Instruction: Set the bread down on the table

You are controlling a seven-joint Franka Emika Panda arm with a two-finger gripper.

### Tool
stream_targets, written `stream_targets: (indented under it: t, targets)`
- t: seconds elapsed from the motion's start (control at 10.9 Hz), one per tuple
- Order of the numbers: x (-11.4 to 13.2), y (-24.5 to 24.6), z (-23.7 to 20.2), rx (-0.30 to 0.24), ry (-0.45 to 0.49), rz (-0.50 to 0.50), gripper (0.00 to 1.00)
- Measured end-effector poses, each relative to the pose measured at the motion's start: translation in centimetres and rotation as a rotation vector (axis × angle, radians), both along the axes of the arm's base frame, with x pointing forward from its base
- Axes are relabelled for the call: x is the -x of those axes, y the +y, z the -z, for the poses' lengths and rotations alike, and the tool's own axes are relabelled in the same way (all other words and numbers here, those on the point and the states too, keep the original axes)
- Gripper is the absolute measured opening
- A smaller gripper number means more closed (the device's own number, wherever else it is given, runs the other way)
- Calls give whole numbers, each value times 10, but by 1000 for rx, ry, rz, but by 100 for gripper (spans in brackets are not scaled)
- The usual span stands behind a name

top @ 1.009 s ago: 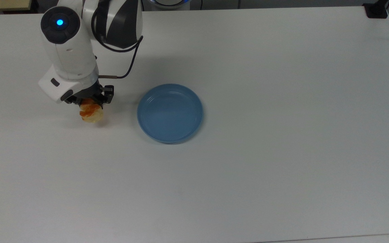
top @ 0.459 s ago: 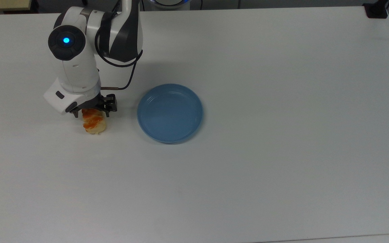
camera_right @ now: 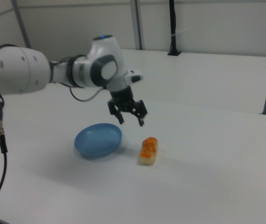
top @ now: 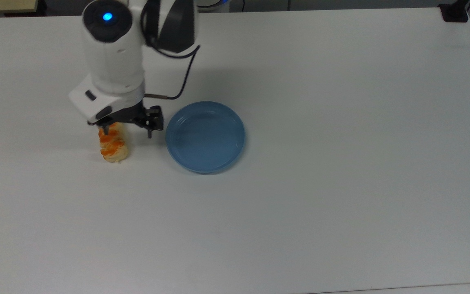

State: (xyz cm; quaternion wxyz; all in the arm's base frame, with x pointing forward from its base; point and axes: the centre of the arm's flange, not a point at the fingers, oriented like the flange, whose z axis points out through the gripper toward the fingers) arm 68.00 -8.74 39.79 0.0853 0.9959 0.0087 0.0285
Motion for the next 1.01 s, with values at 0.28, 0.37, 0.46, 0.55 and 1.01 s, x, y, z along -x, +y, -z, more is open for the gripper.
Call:
stream_targets:
  t: [0.28, 0.37, 0.46, 0.55, 1.01]
  targets:
    - [30, 99, -88, -7, -2, 73, 100]
    - [45, 123, -114, -25, -3, 93, 100]
    - [60, 139, -136, -34, 11, 97, 100]
    - [75, 150, -154, -39, 24, 92, 100]
    - [104, 140, -194, -72, 35, 127, 100]
